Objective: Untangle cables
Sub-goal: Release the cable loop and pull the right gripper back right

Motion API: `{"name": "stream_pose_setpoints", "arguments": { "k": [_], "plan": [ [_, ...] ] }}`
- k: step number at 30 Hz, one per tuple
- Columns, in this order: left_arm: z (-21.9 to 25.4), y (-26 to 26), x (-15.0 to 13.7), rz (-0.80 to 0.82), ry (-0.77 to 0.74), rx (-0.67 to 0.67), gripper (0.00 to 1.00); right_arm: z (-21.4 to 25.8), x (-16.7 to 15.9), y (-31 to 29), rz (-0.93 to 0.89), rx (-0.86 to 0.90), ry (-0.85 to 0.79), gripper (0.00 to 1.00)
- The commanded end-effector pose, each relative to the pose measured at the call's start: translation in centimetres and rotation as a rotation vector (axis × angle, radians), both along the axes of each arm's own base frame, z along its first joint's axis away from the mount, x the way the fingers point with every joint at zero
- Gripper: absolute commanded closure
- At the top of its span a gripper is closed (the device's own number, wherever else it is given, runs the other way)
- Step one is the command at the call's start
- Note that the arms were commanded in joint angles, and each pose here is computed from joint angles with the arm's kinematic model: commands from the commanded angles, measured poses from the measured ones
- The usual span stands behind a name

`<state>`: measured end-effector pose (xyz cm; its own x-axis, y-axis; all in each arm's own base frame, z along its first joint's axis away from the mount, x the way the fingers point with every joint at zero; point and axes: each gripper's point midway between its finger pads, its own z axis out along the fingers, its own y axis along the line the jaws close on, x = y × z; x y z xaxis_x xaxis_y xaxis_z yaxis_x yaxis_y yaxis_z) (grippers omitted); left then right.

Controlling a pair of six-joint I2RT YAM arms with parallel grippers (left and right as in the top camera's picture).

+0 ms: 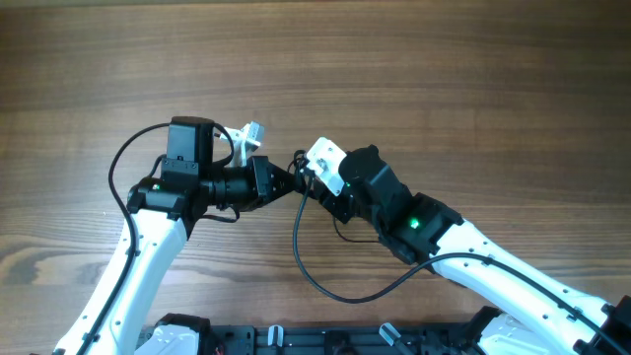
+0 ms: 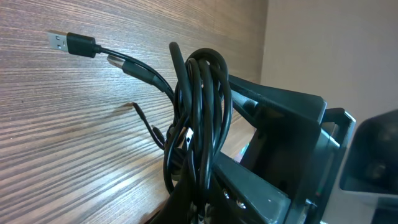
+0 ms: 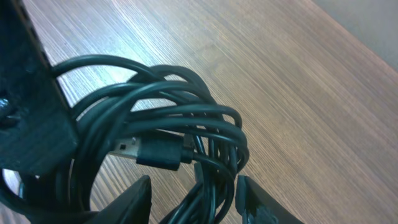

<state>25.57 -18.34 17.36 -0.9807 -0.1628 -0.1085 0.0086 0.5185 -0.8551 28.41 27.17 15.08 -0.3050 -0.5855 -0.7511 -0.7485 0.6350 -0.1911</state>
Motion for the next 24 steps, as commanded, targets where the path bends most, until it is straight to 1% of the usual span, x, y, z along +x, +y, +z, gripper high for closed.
{"name": "stream_pose_setpoints", "arguments": {
  "k": [1, 5, 7, 10, 12, 14, 15, 20, 24],
  "plan": [
    [0.7, -0.5, -0.6, -0.042, -0.01, -0.048, 0.95, 0.5, 0.0, 1.2, 0.039, 0.026, -0.015, 0.58],
    [1.1, -0.8, -0.9, -0.063, -0.005, -0.079, 0.95, 0.9, 0.6, 1.8, 0.032, 0.059, -0.035, 0.68],
    [1.4, -0.9, -1.1, -0.075, -0.004, -0.096, 0.96, 0.3, 0.7, 1.9, 0.022, 0.061, -0.017, 0.74],
    [2.2, -1.3, -1.4, -0.111, -0.021, -0.142, 0.96, -0.9, 0.7, 2.0, 0.02, 0.043, 0.011, 0.78],
    [2.5, -1.5, -1.5, -0.121, -0.031, -0.156, 0.96, -1.1, 0.7, 2.1, -0.002, 0.066, 0.039, 0.83],
    [2.6, -1.5, -1.4, -0.121, -0.034, -0.156, 0.96, -0.9, 0.6, 2.4, -0.016, 0.098, 0.055, 0.89],
    [2.6, -1.5, -1.4, -0.121, -0.034, -0.156, 0.96, -0.6, 0.7, 2.5, -0.025, 0.121, 0.059, 0.95],
    [2.4, -1.4, -1.3, -0.114, -0.035, -0.146, 0.96, 1.5, 1.2, 2.7, -0.078, 0.228, 0.057, 0.96],
    [1.7, -1.0, -0.7, -0.082, -0.042, -0.1, 0.96, 3.7, 1.3, 1.6, -0.12, 0.288, 0.049, 0.96]
  ]
}}
